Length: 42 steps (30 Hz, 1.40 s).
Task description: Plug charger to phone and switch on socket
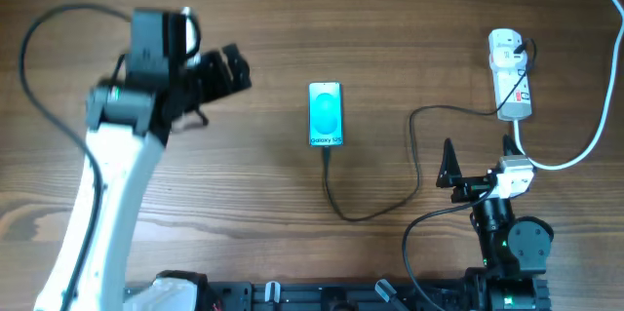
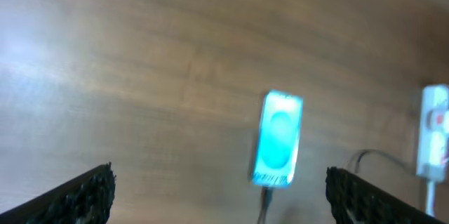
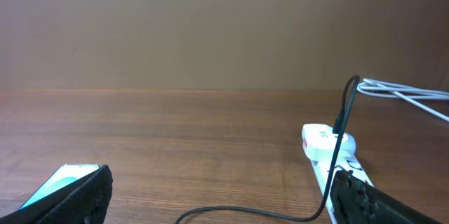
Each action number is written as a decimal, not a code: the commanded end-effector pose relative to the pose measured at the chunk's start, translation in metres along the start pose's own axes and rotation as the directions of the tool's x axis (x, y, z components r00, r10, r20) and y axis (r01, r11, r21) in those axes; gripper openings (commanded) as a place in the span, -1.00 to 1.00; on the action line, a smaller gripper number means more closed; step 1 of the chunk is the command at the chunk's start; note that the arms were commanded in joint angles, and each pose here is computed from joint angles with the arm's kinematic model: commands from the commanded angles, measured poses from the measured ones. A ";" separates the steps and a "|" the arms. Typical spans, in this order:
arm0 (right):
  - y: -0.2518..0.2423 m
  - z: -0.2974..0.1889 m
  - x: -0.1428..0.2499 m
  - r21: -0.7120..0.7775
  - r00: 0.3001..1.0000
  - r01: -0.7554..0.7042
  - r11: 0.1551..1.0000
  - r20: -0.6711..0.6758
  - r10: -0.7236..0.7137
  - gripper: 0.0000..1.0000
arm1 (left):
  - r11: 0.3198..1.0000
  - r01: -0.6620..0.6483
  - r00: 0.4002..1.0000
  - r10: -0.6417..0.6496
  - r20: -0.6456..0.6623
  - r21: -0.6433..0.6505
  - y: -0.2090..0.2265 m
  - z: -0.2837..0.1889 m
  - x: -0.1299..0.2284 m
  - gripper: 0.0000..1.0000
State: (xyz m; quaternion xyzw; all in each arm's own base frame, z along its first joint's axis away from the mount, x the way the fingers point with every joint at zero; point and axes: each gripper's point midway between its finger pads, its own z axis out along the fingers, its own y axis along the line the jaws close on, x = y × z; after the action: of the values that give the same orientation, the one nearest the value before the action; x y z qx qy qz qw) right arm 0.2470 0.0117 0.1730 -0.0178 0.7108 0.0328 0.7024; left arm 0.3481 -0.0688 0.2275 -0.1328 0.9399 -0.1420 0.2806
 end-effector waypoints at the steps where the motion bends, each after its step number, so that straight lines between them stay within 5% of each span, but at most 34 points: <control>1: -0.002 -0.001 -0.003 0.010 1.000 0.012 1.000 0.015 -0.012 1.00 | 0.999 -0.019 1.000 0.020 0.014 -0.039 0.026 -0.014 0.040 1.00; 6: -0.002 -0.001 -0.003 0.010 1.000 0.012 1.000 0.014 -0.012 0.99 | 0.996 -0.090 0.979 0.093 0.182 -0.021 0.043 -0.042 0.064 1.00; 14: -0.002 -0.001 -0.003 0.010 1.000 0.012 1.000 0.014 -0.012 0.99 | 0.897 -0.433 0.762 0.310 0.569 0.090 0.025 -0.064 0.086 1.00; 21: -0.002 -0.001 -0.003 0.010 1.000 0.012 1.000 0.014 -0.012 0.99 | 0.893 -0.443 0.678 0.277 0.681 0.078 0.043 -0.051 0.107 1.00; 31: -0.002 -0.001 -0.003 0.010 1.000 0.012 1.000 0.014 -0.012 0.99 | 0.902 -0.429 0.493 0.185 0.850 0.052 0.054 -0.044 0.091 1.00; 36: -0.002 -0.001 -0.003 0.010 1.000 0.012 1.000 0.015 -0.012 0.99 | 0.932 -0.359 0.497 0.150 0.854 0.045 0.066 -0.041 0.086 1.00; 39: -0.002 -0.001 -0.003 0.010 1.000 0.012 1.000 0.015 -0.012 0.99 | 0.947 -0.320 0.604 0.177 0.777 0.033 0.080 -0.013 0.102 1.00; 42: -0.002 -0.001 -0.003 0.010 1.000 0.012 1.000 0.015 -0.012 1.00 | 0.953 -0.302 0.613 0.177 0.770 0.021 0.084 -0.011 0.102 1.00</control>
State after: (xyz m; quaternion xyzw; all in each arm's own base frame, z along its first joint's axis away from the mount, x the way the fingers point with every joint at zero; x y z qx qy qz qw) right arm 0.2468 0.0117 0.1740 -0.0179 0.7092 0.0328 0.7040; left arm 0.2445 -0.0300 0.1597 -0.0141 0.7304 -0.1149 0.6731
